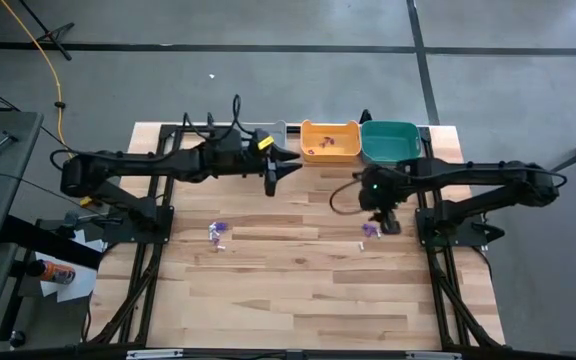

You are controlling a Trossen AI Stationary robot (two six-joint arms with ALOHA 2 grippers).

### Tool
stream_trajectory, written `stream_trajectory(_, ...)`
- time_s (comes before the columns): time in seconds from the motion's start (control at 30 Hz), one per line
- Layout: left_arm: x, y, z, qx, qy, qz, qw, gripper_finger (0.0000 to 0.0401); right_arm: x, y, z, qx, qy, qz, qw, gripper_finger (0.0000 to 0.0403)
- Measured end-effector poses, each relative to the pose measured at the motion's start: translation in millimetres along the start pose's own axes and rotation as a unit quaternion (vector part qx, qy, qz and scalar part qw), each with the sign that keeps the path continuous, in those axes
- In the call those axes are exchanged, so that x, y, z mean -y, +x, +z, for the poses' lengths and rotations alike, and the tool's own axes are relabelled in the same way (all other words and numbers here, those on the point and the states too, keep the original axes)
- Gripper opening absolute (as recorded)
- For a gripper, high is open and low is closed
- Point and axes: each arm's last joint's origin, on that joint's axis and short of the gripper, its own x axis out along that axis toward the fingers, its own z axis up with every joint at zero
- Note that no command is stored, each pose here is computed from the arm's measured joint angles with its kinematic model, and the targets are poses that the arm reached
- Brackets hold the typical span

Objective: Sort Halloween decoration
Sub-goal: Put the purple witch hat toy into the orange bin

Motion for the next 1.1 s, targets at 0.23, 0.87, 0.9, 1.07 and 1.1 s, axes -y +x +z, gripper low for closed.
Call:
stream_trajectory(0.23,4.2,-20.5,19.2,0.039,-0.01,-0.001,0.999,0.0143,-4.1,45.7,-6.5,-0.067,-0.157,0.044,0.984,0.0146)
stream_trajectory(0.87,6.7,-36.7,28.0,0.046,0.008,0.014,0.999,0.0143,-16.3,104.5,-11.3,-0.107,-0.26,0.05,0.958,0.0119)
stream_trajectory(0.9,6.6,-36.8,27.9,0.045,0.008,0.016,0.999,0.0143,-17.2,105.4,-10.8,-0.103,-0.263,0.047,0.958,0.0112)
stream_trajectory(1.07,6.0,-36.8,27.5,0.045,0.008,0.024,0.999,0.0143,-19.3,109.2,-15.3,-0.113,-0.272,0.033,0.955,0.008)
stream_trajectory(1.1,6.0,-36.8,27.5,0.045,0.008,0.025,0.999,0.0143,-19.2,109.9,-16.6,-0.116,-0.271,0.032,0.955,0.0075)
